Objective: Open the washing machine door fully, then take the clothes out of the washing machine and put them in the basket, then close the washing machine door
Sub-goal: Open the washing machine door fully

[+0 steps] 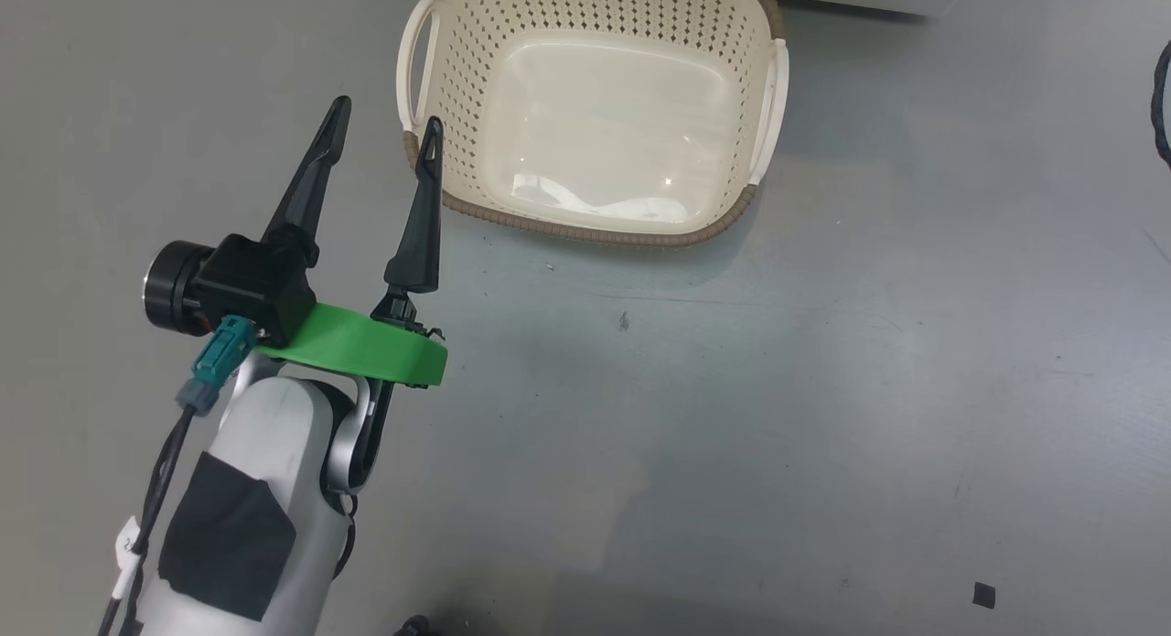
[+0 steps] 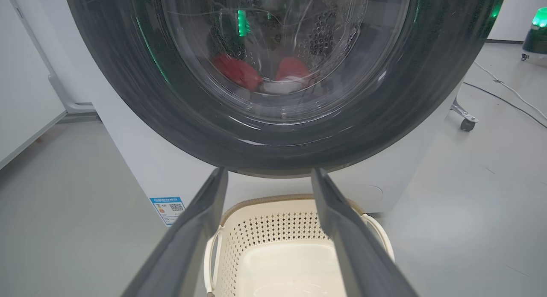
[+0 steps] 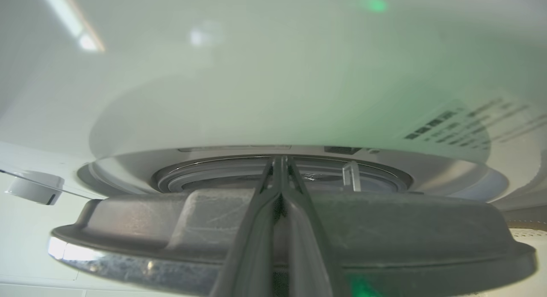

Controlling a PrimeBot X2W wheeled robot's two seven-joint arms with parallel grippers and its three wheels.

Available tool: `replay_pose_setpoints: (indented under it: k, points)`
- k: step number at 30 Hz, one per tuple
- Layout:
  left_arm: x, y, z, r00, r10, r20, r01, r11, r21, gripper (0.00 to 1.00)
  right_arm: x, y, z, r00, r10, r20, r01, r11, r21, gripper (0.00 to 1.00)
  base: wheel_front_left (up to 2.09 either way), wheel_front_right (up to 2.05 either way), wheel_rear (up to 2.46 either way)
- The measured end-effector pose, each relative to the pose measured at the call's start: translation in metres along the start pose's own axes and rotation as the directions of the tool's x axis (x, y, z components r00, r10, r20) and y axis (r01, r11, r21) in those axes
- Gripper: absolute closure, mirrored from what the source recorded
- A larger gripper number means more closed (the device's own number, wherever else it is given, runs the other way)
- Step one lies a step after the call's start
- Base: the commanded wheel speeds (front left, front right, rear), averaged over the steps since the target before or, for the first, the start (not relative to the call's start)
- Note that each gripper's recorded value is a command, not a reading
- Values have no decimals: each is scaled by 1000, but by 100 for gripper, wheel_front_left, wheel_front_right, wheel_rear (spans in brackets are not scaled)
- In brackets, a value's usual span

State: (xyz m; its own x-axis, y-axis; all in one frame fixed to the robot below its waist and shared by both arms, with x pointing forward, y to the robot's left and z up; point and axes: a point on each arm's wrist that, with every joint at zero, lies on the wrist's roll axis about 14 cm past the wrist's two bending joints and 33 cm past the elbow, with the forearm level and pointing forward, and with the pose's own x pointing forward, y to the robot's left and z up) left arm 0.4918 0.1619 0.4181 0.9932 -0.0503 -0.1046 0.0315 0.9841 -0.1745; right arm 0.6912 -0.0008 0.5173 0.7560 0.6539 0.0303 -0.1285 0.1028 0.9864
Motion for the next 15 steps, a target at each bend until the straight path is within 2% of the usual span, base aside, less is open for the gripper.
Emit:
replay_pose_setpoints:
  k: [15]
  points:
    - [1,1,6,1000,8,16,-8,1000,3,0,-6,4,-18,986,5,-167,1,999,41,100,0,0,0]
